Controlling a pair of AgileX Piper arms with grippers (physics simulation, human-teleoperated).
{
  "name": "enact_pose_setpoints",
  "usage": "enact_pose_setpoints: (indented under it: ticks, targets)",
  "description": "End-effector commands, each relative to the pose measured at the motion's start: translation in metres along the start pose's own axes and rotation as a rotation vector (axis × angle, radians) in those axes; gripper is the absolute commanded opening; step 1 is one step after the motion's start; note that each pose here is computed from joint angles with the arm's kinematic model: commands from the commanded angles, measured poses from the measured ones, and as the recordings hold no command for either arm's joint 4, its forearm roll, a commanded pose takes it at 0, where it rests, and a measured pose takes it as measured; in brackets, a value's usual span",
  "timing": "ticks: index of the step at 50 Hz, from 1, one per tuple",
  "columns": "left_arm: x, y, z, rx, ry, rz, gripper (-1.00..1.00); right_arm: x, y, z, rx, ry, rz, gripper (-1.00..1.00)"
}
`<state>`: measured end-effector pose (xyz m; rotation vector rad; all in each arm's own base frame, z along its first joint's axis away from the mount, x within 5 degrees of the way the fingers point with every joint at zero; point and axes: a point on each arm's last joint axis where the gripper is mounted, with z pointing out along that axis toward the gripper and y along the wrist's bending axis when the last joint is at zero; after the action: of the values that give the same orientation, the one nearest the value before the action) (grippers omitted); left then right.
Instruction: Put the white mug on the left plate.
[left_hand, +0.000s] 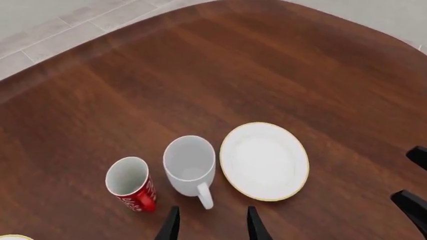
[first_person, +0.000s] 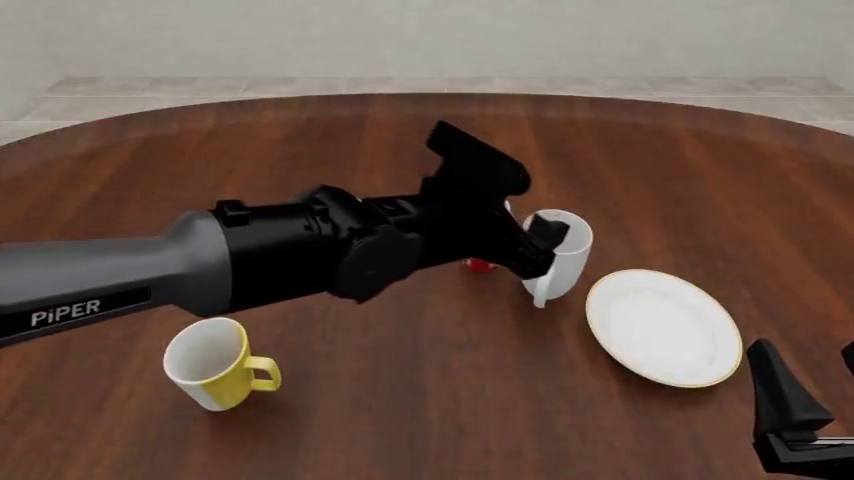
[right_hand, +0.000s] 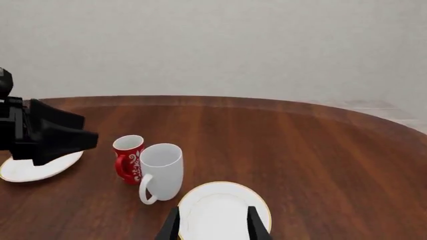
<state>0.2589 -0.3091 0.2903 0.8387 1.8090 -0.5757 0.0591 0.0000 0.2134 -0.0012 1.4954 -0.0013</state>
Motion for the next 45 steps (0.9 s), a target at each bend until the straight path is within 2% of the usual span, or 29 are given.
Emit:
enact_pose_setpoints:
  ticks: [1,17,45]
  targets:
    - [0.005,-0.001,0.014,0.002,0.009,-0.001,1.00,0.000,0.000,0.000,0.000,0.000,0.003,1.00]
    - [0.005,-0.001,0.024,0.002,0.012,0.006,1.00,0.000,0.000,0.002,-0.001,0.002,0.007,1.00]
    - [0.022,0.005,0.049,-0.012,0.049,-0.022,1.00,0.000,0.000,0.002,0.001,0.002,0.015,1.00]
